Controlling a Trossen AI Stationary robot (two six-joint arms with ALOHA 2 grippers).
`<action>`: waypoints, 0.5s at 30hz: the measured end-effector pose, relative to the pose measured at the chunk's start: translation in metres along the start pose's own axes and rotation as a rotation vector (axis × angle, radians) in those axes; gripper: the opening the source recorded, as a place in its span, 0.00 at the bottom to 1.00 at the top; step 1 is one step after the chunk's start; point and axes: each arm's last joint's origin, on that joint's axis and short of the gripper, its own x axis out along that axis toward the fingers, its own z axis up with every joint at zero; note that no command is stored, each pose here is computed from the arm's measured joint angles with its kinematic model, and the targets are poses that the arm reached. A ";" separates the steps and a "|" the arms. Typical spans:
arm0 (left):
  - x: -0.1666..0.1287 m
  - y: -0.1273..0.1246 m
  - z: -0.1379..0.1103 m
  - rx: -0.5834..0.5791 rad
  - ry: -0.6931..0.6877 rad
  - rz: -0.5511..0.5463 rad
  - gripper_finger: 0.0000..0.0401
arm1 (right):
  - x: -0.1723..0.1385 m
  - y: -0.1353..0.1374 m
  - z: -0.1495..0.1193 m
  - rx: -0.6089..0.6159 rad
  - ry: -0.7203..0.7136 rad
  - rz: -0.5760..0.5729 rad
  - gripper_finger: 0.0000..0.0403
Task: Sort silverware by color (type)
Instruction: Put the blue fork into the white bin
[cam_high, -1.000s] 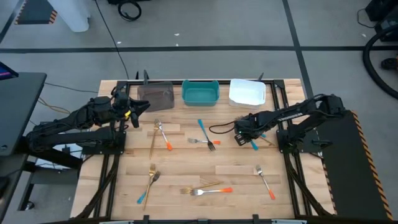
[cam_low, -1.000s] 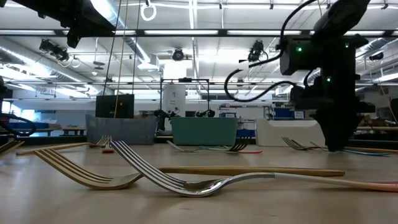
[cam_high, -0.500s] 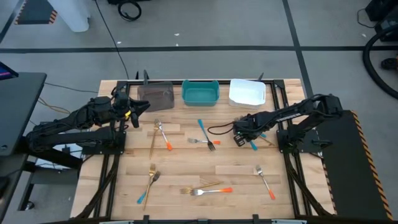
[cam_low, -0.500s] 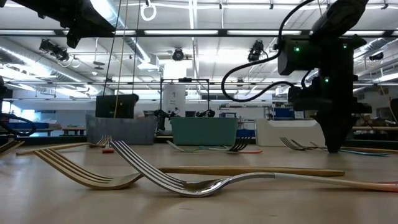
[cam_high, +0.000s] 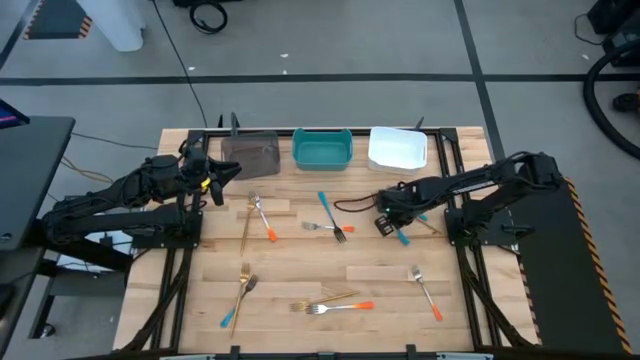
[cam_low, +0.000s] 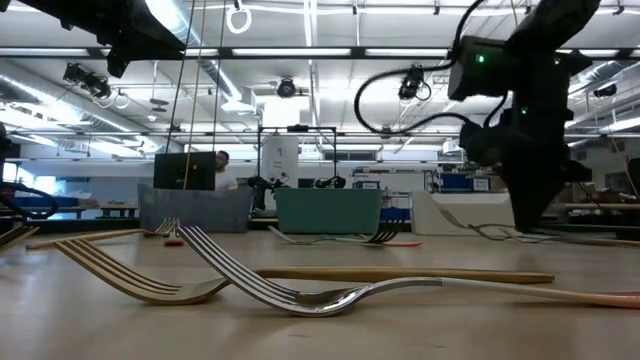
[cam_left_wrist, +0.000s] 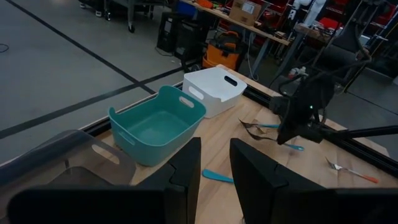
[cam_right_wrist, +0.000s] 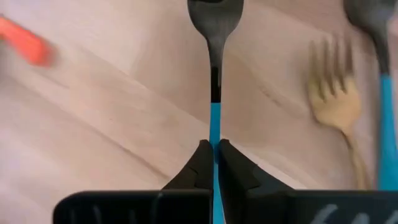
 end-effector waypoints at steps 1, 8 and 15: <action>0.000 0.000 0.000 -0.001 0.000 0.000 0.23 | -0.003 0.002 0.001 0.000 -0.014 0.035 0.02; 0.000 0.000 0.000 -0.002 -0.001 0.000 0.23 | -0.031 0.020 0.012 -0.015 -0.198 0.330 0.02; 0.000 0.000 0.000 -0.002 -0.002 0.000 0.23 | -0.053 0.037 0.026 -0.124 -0.423 0.575 0.02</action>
